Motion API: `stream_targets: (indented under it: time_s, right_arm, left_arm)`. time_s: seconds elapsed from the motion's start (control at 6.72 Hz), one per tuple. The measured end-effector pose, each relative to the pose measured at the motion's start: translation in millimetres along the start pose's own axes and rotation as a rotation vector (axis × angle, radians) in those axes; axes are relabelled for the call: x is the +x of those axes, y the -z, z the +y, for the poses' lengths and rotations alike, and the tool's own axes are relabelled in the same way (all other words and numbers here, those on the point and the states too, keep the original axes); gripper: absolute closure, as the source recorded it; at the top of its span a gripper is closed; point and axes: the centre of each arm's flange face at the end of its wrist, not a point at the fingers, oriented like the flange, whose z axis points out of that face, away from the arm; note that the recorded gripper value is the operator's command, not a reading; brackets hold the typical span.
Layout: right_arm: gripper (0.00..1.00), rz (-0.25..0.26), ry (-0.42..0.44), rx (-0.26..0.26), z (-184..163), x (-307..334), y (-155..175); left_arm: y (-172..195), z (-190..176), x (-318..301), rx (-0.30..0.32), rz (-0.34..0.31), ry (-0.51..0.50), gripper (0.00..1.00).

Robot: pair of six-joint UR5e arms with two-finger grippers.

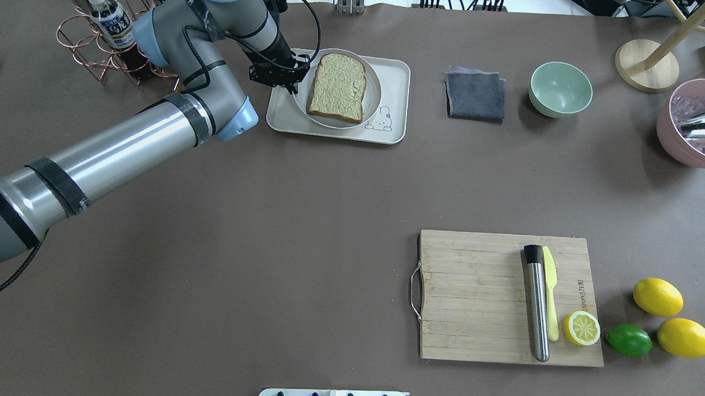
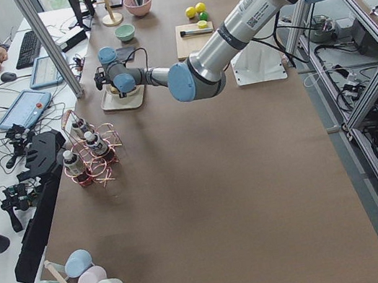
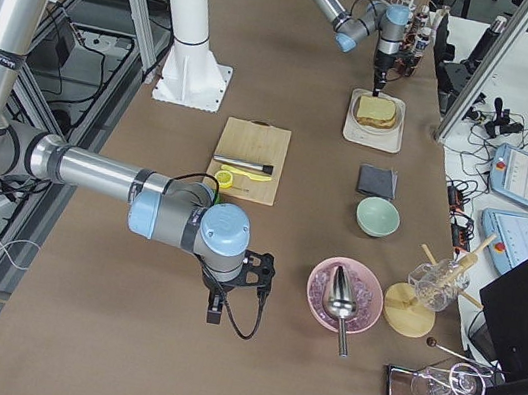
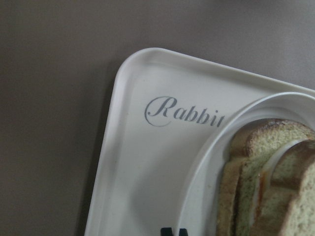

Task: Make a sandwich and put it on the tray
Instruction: 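Release the plate on the tray and open the left gripper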

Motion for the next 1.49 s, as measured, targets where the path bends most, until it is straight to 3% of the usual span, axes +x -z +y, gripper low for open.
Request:
stream_targets:
  time_s: [0.3, 0.45, 0.59, 0.74, 0.89, 1.49]
  right_arm:
    - [0.0, 0.001, 0.005, 0.006, -6.3, -1.7, 2.9]
    - [0.0, 0.002, 0.007, 0.008, -8.3, -2.3, 3.9]
    - [0.0, 0.002, 0.008, 0.008, -9.0, -2.4, 4.2]
    - [0.0, 0.001, 0.007, 0.008, -9.2, -2.5, 4.3]
    - [0.0, 0.0, 0.008, 0.009, -9.4, -2.7, 4.4]
    - [0.0, 0.001, 0.008, 0.012, -11.8, -3.5, 5.8]
  left_arm:
    - [-4.0, 1.8, 2.7, 0.006, 0.001, -0.006, 1.0]
    - [-4.3, 2.7, 4.8, 0.01, 0.004, -0.01, 0.92]
    - [-5.3, 3.3, 5.9, 0.019, 0.004, -0.014, 0.58]
    - [-6.7, 3.7, 6.2, 0.031, 0.002, -0.018, 0.34]
    - [-7.6, 3.2, 5.4, 0.04, -0.001, -0.018, 0.24]
    - [14.2, 9.1, -5.4, 0.068, 0.019, 0.009, 0.2]
